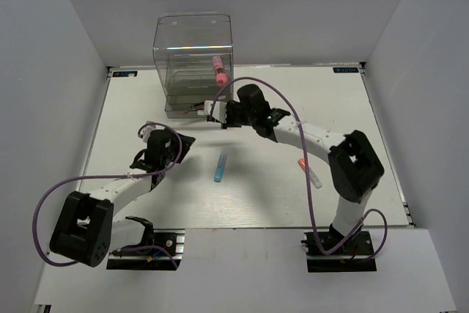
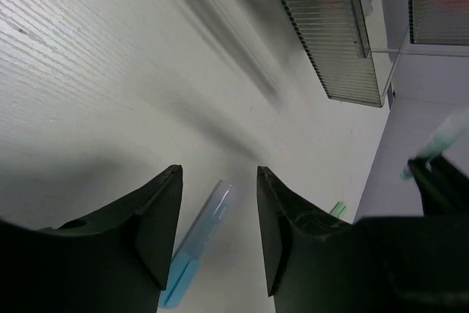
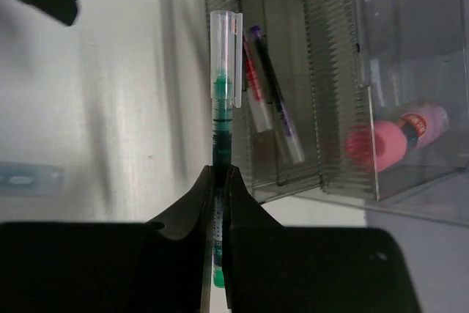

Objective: Sort the stationery into containers
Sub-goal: Place the stationery into the container, then close the drawer

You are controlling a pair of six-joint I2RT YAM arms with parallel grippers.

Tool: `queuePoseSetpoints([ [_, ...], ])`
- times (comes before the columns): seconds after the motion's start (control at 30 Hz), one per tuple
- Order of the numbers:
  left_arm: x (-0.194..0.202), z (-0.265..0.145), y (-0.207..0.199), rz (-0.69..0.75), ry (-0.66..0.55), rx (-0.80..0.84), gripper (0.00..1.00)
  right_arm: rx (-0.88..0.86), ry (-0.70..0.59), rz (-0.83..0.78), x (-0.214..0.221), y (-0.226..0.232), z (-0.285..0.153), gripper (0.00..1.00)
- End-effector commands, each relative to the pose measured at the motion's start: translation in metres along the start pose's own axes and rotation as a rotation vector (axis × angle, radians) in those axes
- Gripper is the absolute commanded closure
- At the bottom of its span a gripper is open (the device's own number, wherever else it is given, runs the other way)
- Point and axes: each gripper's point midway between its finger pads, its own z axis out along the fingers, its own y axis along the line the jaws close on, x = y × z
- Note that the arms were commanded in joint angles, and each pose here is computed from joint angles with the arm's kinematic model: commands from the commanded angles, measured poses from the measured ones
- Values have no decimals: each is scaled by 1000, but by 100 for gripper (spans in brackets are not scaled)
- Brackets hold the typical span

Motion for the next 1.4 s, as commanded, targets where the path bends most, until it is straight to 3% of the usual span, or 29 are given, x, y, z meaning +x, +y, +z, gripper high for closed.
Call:
queuePoseSetpoints([
  [0.0, 0, 2, -15, -26, 17, 72, 45, 62, -34, -79, -12, -40, 20, 100],
  [0.3, -4, 17, -27, -35, 29, 107, 46, 112, -13, -129, 1, -77, 58, 100],
  [0.33, -1, 21, -25, -34, 39, 106, 46, 99, -6, -121, 5, -73, 63, 86],
  [0.47, -9, 34, -41, -39, 26, 142, 45, 95, -13, -93, 8, -73, 62, 53],
  [0.57, -11, 49, -52, -38, 26, 170, 47, 105, -38, -73, 1, -75, 52, 48],
  [0.6, -9, 53, -55, -37, 36, 182, 56, 115, -55, -58, -5, -78, 46, 47],
  [0.7, -11, 66, -74, -45, 59, 239, 79, 139, -66, 34, -12, -85, 28, 50],
  [0.73, -8, 77, -64, -50, 81, 212, 88, 143, -62, 87, -9, -86, 19, 57],
  [0.77, -11, 82, -75, -58, 82, 236, 90, 157, -74, 109, -16, -91, 9, 67],
  [0.8, -12, 87, -78, -58, 78, 247, 91, 143, -67, 186, -9, -85, 4, 84],
  [0.87, -10, 99, -79, -75, 90, 247, 93, 133, -60, 237, -1, -79, -17, 94],
  [1.17, -30, 131, -102, -121, 49, 294, 93, 151, 34, 386, 55, -31, -83, 96],
  [1.37, -38, 145, -121, -164, 41, 335, 94, 155, 98, 447, 86, -8, -101, 96],
])
